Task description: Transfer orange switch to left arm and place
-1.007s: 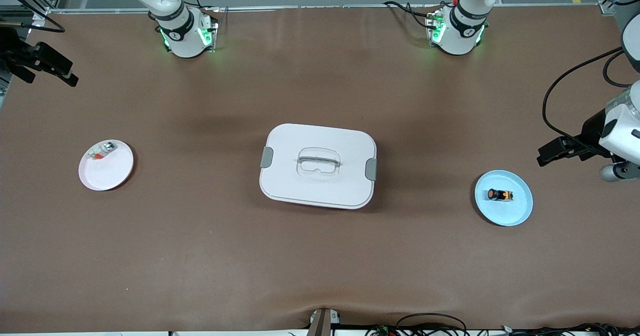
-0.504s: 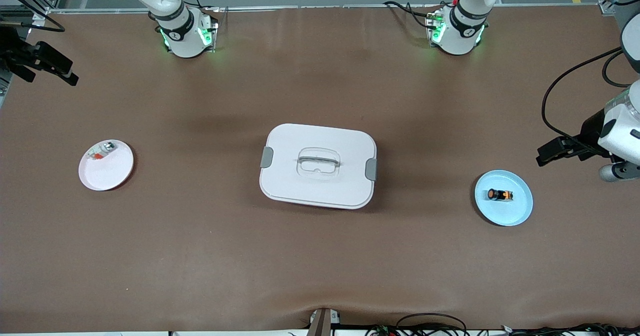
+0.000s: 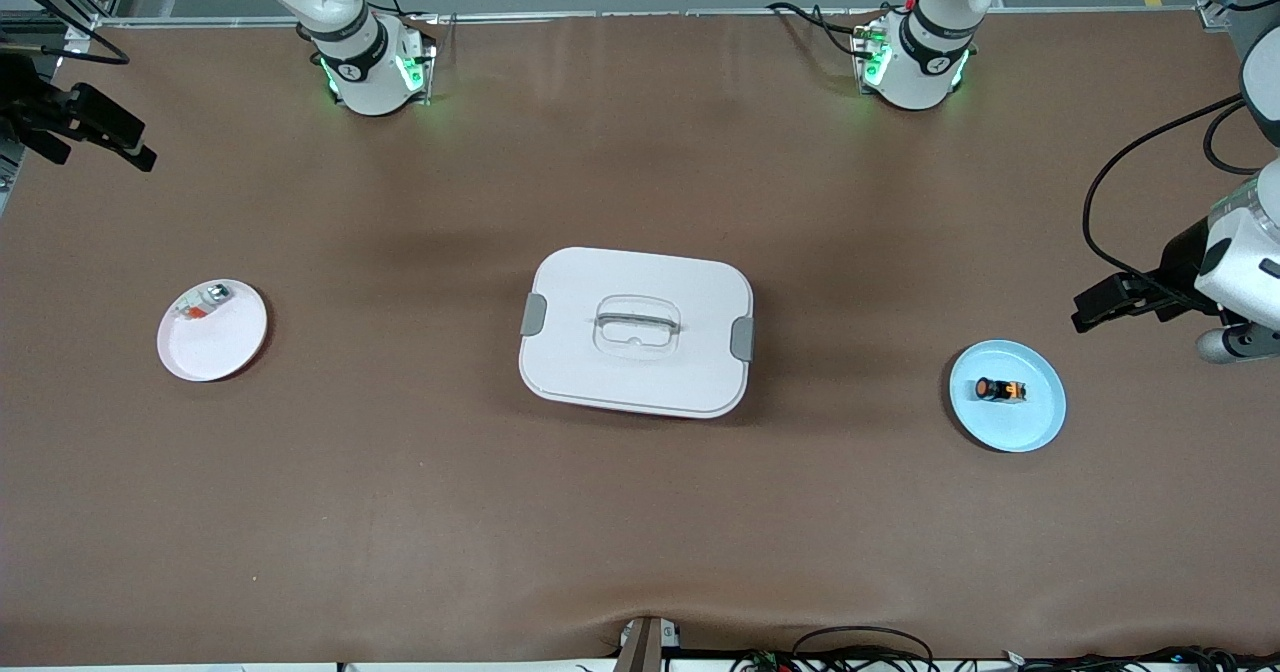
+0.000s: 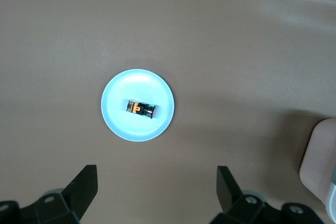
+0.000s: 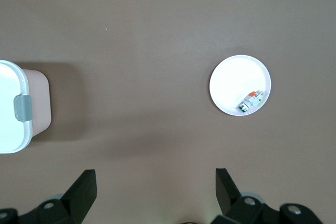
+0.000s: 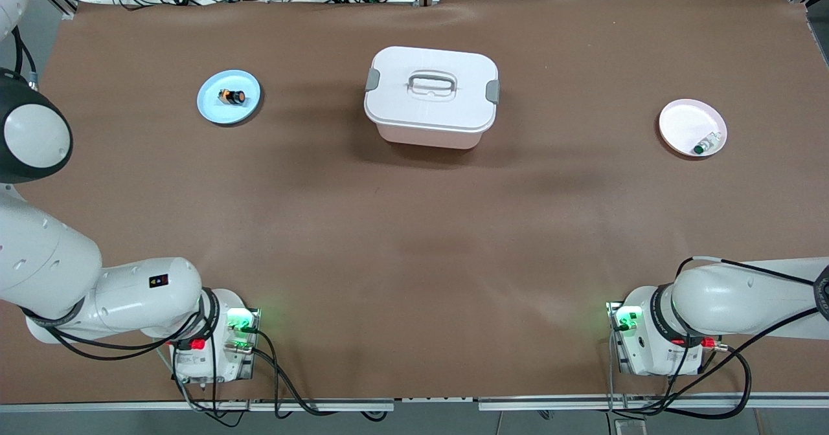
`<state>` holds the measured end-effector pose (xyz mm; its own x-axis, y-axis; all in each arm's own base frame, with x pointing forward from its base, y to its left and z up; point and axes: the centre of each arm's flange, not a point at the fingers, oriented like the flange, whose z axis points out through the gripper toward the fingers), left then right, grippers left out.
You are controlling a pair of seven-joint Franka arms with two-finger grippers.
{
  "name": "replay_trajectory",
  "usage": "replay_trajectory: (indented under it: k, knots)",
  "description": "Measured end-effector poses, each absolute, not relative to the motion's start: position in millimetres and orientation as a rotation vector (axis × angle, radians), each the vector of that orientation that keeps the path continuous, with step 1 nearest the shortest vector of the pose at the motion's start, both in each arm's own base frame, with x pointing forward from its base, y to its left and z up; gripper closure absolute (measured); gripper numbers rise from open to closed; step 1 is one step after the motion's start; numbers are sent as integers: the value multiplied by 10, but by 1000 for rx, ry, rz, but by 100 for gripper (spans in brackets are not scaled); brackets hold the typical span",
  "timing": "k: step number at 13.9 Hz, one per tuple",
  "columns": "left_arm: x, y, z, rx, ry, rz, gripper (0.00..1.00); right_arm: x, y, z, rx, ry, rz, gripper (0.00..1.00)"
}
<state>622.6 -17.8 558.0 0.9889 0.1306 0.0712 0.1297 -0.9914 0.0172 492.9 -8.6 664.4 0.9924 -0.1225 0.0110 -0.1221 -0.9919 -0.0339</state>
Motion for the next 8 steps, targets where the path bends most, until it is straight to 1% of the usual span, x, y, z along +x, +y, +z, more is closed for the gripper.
replay_trajectory:
  k: [8]
  knots:
    - [6215,-438,5612,3145,151,106,0,4938,-68,6652,-3103,185,-33,0]
